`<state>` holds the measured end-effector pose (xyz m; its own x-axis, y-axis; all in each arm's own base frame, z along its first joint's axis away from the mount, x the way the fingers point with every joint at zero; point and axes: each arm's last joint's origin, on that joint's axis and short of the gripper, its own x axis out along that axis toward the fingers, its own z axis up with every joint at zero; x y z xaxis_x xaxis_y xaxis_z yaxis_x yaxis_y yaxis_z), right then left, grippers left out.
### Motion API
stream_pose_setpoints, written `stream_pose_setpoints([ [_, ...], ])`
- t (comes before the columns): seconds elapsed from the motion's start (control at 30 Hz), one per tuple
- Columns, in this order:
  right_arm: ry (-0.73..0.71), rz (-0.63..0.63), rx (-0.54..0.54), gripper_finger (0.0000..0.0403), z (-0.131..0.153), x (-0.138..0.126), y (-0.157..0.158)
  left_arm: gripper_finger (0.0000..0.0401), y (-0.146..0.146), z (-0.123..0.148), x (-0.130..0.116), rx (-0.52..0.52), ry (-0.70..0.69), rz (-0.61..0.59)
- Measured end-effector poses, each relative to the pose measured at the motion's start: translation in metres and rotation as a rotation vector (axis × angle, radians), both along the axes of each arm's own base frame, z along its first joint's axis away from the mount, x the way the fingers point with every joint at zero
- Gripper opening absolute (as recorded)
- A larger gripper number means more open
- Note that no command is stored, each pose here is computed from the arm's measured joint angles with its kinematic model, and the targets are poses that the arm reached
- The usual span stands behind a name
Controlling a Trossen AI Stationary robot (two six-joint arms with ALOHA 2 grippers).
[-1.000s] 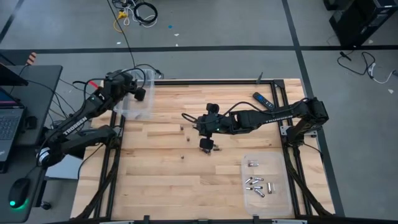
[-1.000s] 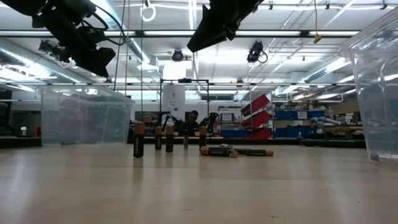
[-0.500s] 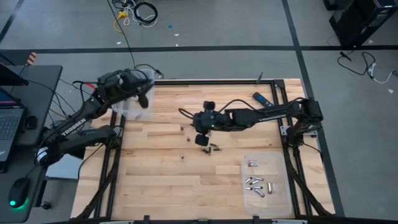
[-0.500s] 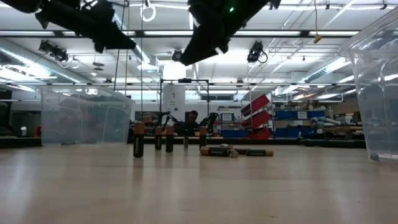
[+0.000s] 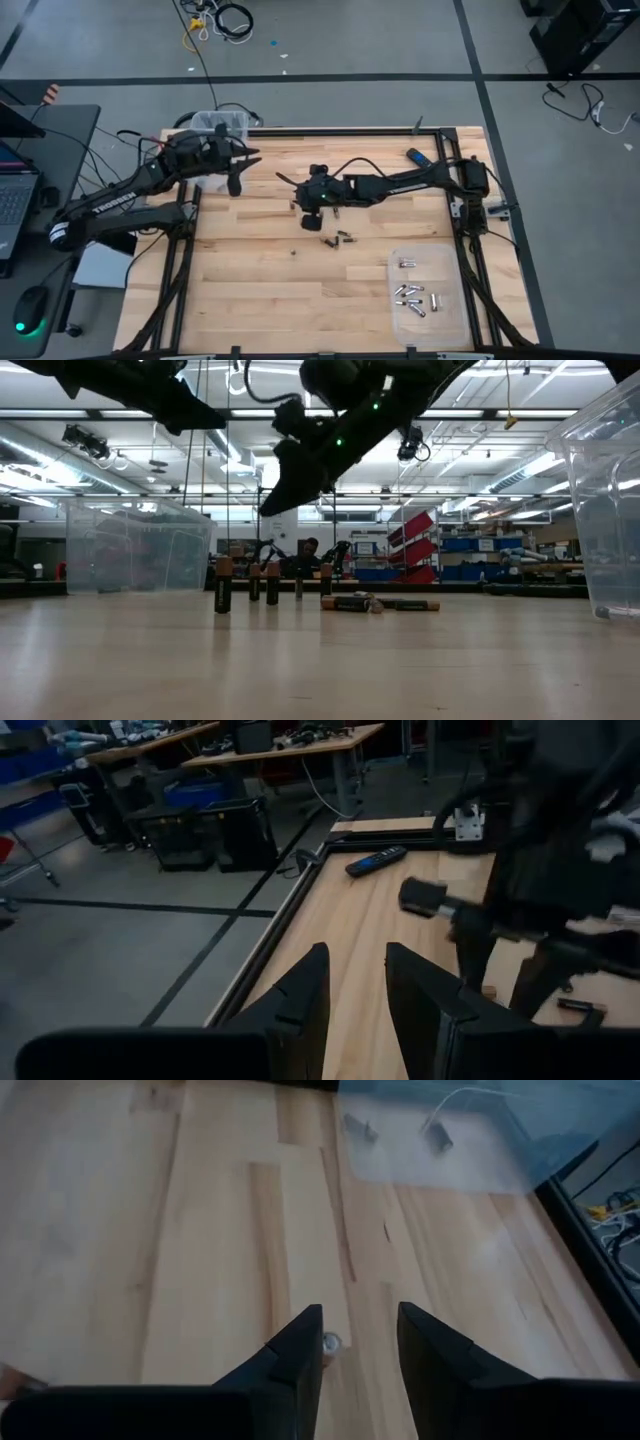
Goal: Sort batteries
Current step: Put the black and copper battery into the top transparent bin
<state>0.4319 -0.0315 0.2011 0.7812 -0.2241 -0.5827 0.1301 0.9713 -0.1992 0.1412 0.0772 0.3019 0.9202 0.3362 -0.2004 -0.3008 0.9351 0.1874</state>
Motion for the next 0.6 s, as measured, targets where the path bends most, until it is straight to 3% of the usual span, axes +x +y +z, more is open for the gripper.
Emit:
stream_pose_setpoints([
  [0.23, 0.012, 0.019, -0.026, 0.0154, -0.027, 0.011, -0.005, 0.0099, -0.003, -0.001, 0.002, 0.009, 0.011, 0.007],
  [0.6, 0.057, -0.007, -0.017, 0.0203, -0.041, 0.023, -0.016, 0.0099, -0.003, -0.001, 0.002, 0.031, 0.017, 0.013],
])
